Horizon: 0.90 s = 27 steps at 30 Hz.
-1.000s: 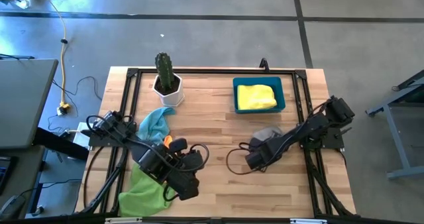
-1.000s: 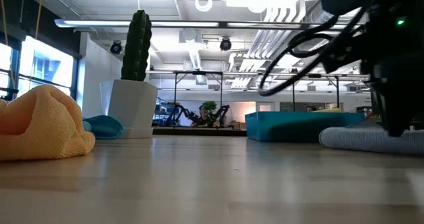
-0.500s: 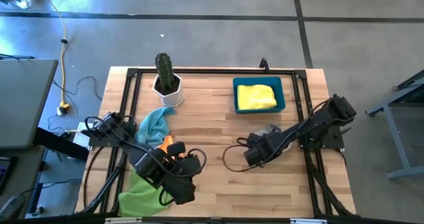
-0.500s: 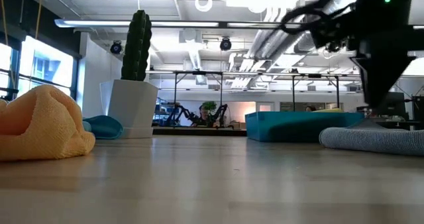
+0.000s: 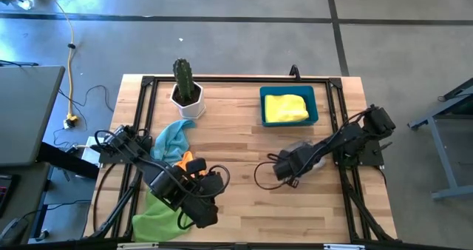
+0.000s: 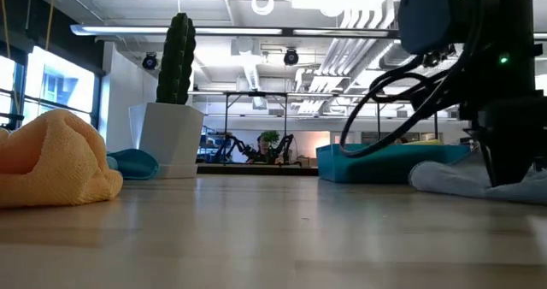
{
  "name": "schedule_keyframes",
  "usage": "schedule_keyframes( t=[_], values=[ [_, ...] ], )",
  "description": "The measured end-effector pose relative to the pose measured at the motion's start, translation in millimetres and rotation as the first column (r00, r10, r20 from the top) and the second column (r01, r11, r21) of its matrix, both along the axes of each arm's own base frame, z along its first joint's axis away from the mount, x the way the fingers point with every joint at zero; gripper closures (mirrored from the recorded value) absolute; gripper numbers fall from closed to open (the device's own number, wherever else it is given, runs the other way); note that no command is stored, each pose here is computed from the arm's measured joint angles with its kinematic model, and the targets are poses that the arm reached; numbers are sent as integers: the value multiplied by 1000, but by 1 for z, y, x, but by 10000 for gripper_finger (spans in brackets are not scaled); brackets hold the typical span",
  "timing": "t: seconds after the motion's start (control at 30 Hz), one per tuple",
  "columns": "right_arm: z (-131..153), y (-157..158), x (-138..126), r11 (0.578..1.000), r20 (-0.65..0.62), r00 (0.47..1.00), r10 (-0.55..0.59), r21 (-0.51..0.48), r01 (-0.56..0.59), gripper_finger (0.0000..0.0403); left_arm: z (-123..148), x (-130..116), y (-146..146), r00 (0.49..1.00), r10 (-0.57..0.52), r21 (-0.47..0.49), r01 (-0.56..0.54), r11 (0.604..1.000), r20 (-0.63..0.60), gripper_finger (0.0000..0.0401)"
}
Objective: Fold microfiber towels
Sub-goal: Put the folded gray microfiber cloth into the blue bin
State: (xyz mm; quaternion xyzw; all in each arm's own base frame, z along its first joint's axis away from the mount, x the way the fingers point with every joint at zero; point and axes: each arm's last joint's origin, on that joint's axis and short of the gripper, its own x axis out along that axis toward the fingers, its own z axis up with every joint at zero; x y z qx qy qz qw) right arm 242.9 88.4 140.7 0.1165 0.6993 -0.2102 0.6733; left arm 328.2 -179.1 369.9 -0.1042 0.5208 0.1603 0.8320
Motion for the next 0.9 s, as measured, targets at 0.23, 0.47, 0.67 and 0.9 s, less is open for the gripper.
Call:
schedule_keyframes(
  t=[0.23, 0.47, 0.67, 0.9],
  values=[
    [-1, 7, 26, 993, 270, 963, 0, 116, -32, 303, 0, 0, 0, 1000, -1, -3, 1, 1000, -1, 311],
    [18, 8, 65, 974, 640, 768, 29, 153, -164, 303, 0, 0, 1, 1000, 2, -3, -2, 1000, -2, 311],
    [52, 1, 53, 950, 648, 750, 129, 137, -282, 302, 0, 1, 1, 1000, 6, 5, -6, 1000, 12, 311],
    [74, 4, 7, 901, 488, 811, 322, 107, -421, 281, 1, 13, 0, 990, 44, 42, -50, 998, 137, 311]
  ],
)
